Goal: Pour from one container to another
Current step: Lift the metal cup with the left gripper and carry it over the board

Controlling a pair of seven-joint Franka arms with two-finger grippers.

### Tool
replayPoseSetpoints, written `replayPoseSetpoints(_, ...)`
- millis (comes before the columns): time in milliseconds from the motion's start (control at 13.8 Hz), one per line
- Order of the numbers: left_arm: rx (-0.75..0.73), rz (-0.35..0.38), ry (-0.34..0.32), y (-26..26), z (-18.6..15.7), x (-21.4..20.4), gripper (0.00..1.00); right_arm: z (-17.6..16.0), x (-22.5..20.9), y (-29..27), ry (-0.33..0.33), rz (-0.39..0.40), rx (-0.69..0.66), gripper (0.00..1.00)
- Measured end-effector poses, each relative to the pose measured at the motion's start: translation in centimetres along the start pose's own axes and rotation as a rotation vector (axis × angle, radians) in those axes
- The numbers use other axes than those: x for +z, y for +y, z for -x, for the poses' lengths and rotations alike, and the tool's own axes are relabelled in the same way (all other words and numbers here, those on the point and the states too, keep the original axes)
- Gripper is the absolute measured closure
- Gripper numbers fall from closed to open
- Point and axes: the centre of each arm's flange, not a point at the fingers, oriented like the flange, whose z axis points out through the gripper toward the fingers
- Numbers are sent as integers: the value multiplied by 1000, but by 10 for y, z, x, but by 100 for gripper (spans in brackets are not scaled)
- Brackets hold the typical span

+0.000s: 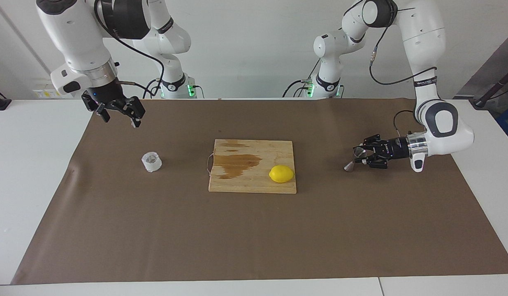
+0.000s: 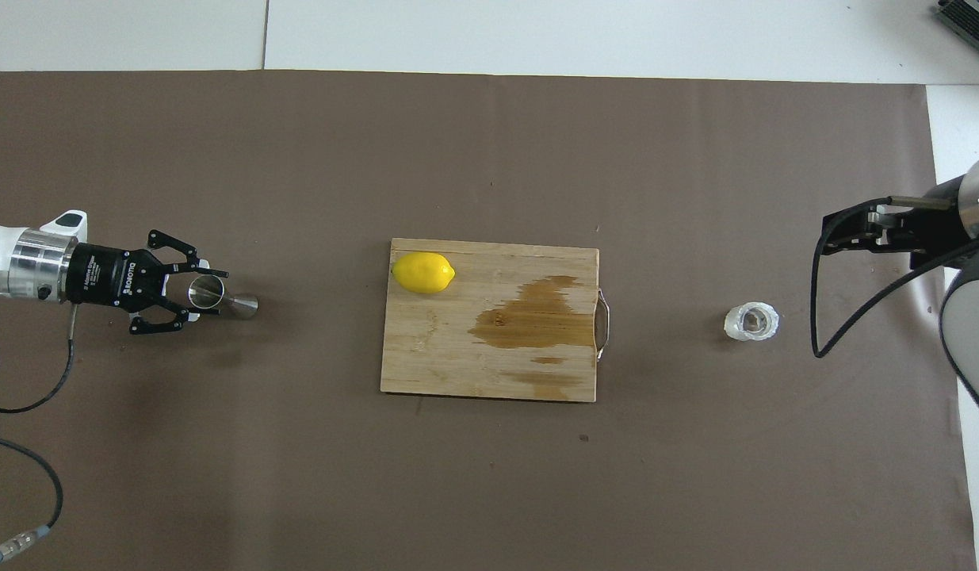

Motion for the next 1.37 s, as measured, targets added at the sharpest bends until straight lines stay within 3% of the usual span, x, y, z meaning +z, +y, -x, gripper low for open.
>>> replayPoseSetpoints(289,0,-3,-47,11,18,15,49,0,0,0,0,0,0,0)
replayPoseSetpoints(651,-31,-59,-114,47,86,94,49,0,0,0,0,0,0,0)
replayPoseSetpoints(1374,-175,112,-127,89,198,207,49,0,0,0,0,0,0,0)
